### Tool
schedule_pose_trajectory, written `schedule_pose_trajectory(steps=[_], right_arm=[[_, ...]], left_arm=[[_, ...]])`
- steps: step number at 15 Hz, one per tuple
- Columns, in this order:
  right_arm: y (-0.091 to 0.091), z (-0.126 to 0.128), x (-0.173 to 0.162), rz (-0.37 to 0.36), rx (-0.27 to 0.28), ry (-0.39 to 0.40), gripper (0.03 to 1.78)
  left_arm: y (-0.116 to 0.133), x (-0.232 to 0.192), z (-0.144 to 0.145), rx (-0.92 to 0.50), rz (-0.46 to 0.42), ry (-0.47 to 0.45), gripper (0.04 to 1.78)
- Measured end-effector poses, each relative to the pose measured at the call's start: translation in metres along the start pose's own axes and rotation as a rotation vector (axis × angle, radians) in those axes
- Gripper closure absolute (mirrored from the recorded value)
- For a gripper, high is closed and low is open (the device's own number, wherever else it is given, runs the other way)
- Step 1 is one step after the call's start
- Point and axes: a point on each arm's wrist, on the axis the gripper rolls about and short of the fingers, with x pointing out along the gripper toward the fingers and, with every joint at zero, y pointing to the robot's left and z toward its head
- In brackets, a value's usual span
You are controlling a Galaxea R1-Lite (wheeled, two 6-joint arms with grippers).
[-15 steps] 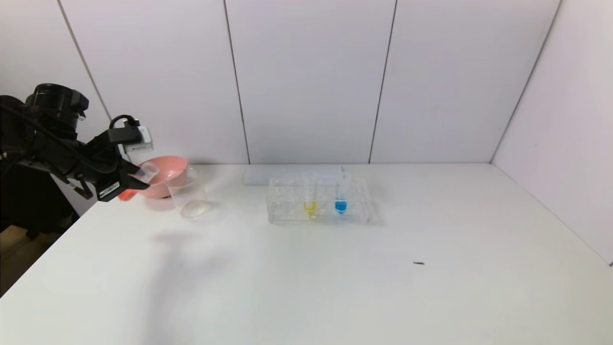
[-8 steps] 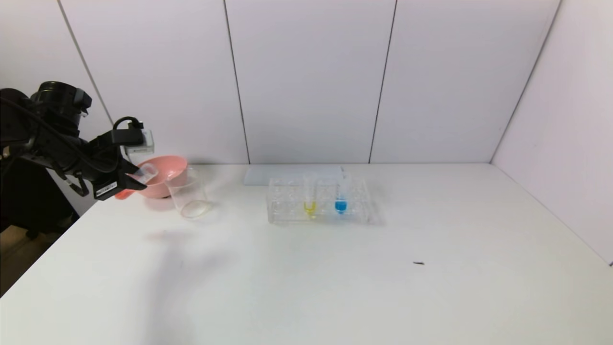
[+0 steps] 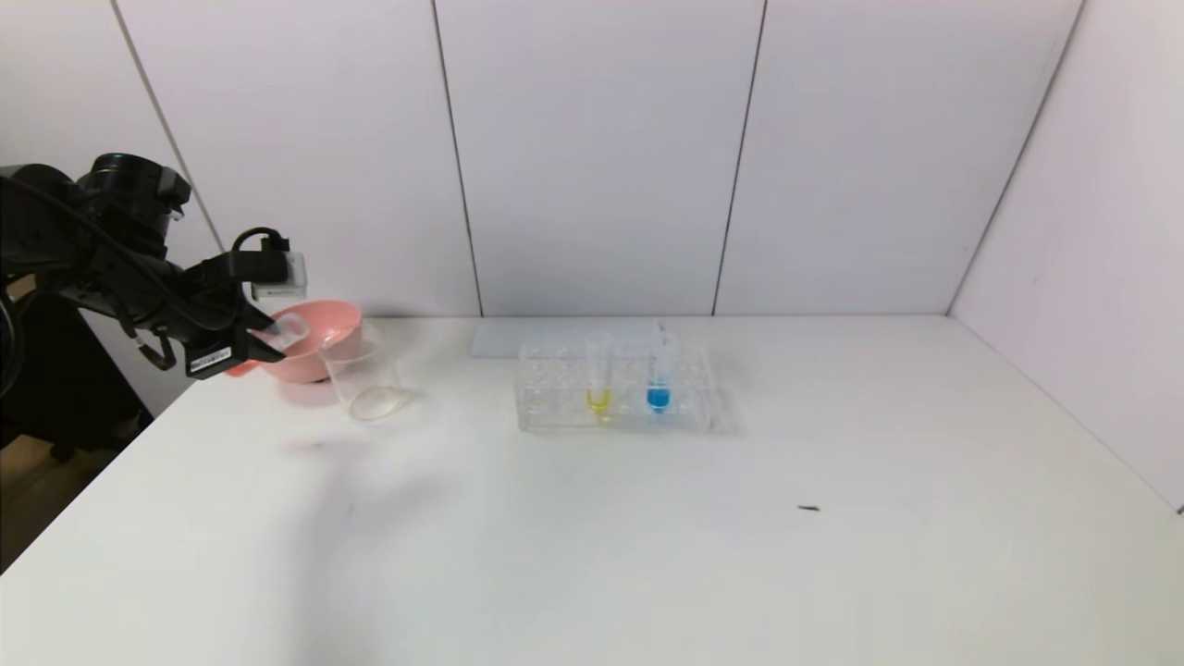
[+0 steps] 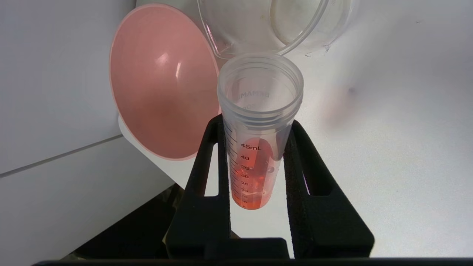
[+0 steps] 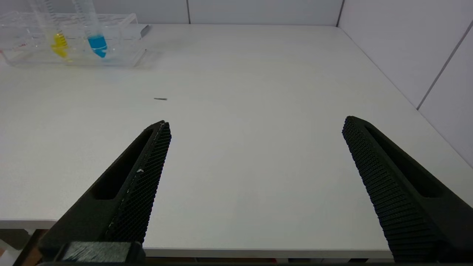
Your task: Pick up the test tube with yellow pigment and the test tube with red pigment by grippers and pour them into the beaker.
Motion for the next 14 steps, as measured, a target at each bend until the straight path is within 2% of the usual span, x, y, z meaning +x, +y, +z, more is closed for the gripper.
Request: schedule_pose_trajectory(steps=[4, 14], right_arm=[[0.000, 0.000, 0.000, 0.000, 0.000, 0.000, 0.11], [0.000, 0.000, 0.000, 0.000, 0.000, 0.000, 0.11]], left_arm=[[0.001, 0.001, 0.005, 0.025, -0.022, 0.029, 1.38], [0.006, 0.004, 0.020, 0.090, -0.002, 0.048, 1.38]])
